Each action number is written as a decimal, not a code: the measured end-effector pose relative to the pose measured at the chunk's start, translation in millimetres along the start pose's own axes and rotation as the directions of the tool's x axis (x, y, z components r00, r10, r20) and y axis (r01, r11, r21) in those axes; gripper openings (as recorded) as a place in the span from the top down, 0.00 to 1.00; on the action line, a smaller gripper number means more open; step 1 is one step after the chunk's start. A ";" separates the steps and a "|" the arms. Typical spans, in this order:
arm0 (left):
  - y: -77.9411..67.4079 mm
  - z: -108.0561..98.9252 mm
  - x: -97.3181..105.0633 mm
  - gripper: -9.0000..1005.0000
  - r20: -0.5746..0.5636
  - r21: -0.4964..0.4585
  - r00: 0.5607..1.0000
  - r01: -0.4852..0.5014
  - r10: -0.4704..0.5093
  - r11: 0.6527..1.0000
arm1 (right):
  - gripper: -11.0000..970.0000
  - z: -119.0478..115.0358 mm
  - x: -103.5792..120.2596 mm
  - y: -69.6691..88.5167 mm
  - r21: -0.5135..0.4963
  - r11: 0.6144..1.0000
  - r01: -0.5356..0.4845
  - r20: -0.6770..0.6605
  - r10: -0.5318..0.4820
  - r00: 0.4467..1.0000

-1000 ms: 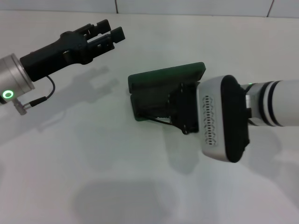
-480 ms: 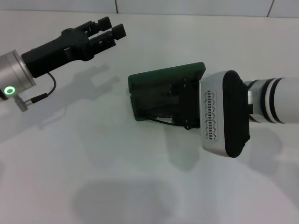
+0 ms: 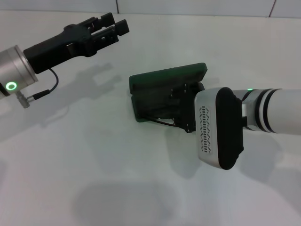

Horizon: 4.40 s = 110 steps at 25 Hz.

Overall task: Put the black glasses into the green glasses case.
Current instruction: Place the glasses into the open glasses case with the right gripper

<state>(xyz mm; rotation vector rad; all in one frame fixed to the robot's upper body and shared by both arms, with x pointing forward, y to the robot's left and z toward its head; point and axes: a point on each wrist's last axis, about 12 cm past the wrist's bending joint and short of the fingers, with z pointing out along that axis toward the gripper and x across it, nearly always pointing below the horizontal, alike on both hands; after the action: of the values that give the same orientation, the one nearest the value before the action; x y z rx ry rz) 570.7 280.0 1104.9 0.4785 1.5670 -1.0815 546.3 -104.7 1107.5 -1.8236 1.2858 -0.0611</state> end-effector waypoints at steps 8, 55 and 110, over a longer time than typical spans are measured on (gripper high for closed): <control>-1.1 1.6 1.7 0.31 0.000 0.002 1.000 0.001 -0.001 1.000 | 0.60 2.9 5.6 2.6 -0.004 1.000 0.006 -0.021 -0.006 1.000; -0.5 -4.5 4.8 0.31 -0.024 -0.001 0.999 -0.031 0.031 1.000 | 0.95 -80.3 44.8 -64.7 -0.067 0.888 -0.455 0.287 0.454 0.843; -5.0 -40.4 1.5 0.31 0.125 -0.042 0.985 -0.110 0.115 0.993 | 0.95 -26.6 42.8 -45.9 -0.037 0.978 -0.203 0.184 0.207 0.961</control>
<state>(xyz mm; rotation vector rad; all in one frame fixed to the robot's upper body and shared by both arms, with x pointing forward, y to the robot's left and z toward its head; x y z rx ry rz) 544.0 310.8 1103.9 0.4596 1.4273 -0.9782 586.9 -151.0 1136.6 -1.6579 1.3355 0.2312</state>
